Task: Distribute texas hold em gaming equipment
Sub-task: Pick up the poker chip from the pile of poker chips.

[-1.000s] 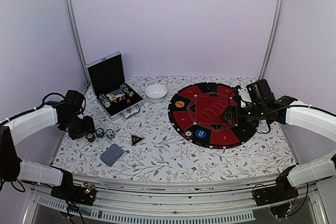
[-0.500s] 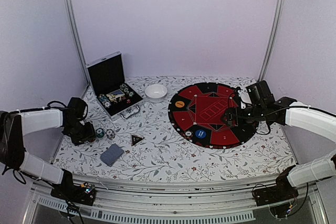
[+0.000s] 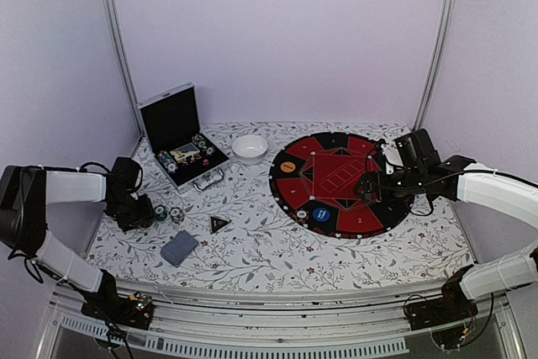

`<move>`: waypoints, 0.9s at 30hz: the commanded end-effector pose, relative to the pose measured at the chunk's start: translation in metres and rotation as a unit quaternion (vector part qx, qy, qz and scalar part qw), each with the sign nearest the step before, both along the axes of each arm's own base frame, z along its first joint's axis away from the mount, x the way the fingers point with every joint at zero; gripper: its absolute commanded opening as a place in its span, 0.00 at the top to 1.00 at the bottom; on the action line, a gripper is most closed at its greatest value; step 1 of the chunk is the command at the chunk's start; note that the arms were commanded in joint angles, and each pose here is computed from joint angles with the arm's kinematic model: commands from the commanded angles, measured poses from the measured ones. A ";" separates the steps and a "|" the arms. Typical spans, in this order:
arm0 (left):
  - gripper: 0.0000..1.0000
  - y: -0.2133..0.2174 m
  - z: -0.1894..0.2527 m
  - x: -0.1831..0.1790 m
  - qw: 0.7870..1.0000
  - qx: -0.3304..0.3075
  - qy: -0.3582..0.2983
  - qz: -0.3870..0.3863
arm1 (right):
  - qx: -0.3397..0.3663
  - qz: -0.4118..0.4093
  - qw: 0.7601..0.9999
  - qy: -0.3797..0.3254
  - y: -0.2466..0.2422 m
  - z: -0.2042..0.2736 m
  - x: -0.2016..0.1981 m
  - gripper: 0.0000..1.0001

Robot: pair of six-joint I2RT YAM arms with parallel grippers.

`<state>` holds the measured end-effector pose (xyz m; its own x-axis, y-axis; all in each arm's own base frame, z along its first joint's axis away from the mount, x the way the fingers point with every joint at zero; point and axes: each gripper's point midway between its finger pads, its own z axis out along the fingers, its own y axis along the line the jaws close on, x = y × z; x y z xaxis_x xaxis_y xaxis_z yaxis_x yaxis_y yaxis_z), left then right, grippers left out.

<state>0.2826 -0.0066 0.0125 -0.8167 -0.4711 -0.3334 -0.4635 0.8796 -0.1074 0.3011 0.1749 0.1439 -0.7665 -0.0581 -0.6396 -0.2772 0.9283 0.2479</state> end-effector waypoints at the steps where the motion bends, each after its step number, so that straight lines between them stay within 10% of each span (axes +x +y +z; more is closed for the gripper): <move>1: 0.43 0.005 -0.017 -0.009 1.000 -0.002 0.021 0.003 | 0.008 -0.004 1.000 -0.008 -0.002 0.006 0.001 0.01; 8: 0.57 0.004 -0.013 -0.015 1.000 -0.004 0.019 -0.002 | 0.009 -0.003 1.000 -0.011 -0.001 0.009 0.002 0.01; 15: 1.00 0.004 -0.006 -0.018 1.000 -0.005 0.013 -0.004 | 0.013 -0.002 1.000 -0.011 0.001 0.011 0.002 0.01; 27: 1.00 0.006 0.073 0.014 0.996 0.039 -0.078 -0.027 | 0.023 0.002 1.000 -0.019 0.004 0.021 0.005 0.01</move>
<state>0.2786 0.0006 0.0499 -0.7888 -0.4585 -0.4095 -0.4492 0.8846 -0.1251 0.3018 0.1743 0.1446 -0.7662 -0.0544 -0.6402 -0.2749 0.9284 0.2501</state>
